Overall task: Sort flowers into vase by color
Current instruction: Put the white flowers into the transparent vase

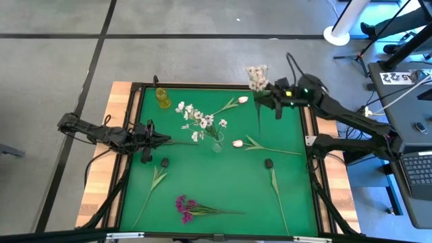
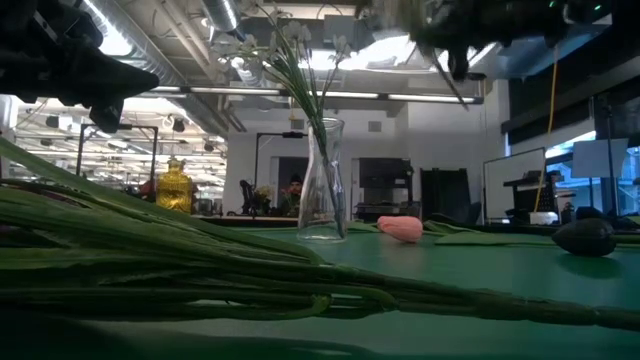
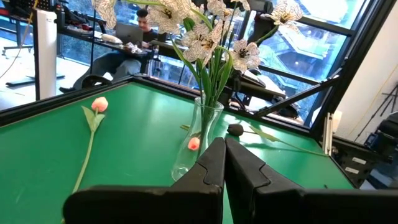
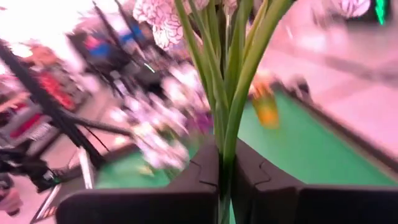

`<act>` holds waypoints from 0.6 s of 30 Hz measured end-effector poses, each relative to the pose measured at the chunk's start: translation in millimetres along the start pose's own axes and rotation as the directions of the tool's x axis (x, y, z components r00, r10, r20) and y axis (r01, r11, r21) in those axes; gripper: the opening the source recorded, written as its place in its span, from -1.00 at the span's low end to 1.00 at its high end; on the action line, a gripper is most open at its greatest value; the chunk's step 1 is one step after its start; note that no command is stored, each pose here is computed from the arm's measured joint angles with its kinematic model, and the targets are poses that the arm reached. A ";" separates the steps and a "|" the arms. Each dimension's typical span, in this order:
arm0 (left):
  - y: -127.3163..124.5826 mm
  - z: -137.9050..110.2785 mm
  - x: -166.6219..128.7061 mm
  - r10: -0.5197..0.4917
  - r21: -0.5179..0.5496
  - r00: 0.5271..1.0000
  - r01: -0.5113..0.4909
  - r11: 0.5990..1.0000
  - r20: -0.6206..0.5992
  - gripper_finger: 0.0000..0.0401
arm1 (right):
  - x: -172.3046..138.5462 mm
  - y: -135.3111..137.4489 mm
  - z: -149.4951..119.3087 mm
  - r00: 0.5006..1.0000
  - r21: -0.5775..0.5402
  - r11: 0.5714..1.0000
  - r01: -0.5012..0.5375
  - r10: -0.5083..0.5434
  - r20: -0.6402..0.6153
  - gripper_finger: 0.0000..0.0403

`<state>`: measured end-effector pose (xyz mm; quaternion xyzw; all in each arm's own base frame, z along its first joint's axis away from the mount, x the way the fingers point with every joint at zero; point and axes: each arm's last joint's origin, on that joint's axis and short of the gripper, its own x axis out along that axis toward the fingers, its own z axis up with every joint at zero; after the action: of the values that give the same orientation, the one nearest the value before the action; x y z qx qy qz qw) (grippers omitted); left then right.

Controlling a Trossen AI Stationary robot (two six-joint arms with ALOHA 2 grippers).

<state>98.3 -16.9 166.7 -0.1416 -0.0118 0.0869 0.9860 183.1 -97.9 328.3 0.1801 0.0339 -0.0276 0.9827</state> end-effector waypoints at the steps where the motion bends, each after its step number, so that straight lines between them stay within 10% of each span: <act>1: 0.0 -0.1 0.0 0.000 0.000 1.000 0.000 1.000 0.000 -1.00 | 1.9 8.8 1.1 0.999 -0.032 0.999 -0.022 0.023 0.040 -0.95; 18: 0.0 0.0 0.0 0.001 0.000 1.000 -0.001 1.000 0.000 -1.00 | 63.5 90.1 -44.8 0.915 -0.425 0.905 -0.031 0.197 0.352 -0.97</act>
<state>98.3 -16.9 166.6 -0.1414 -0.0117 0.0872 0.9860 249.7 -0.5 313.4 -0.0377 -0.1666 0.0038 0.9853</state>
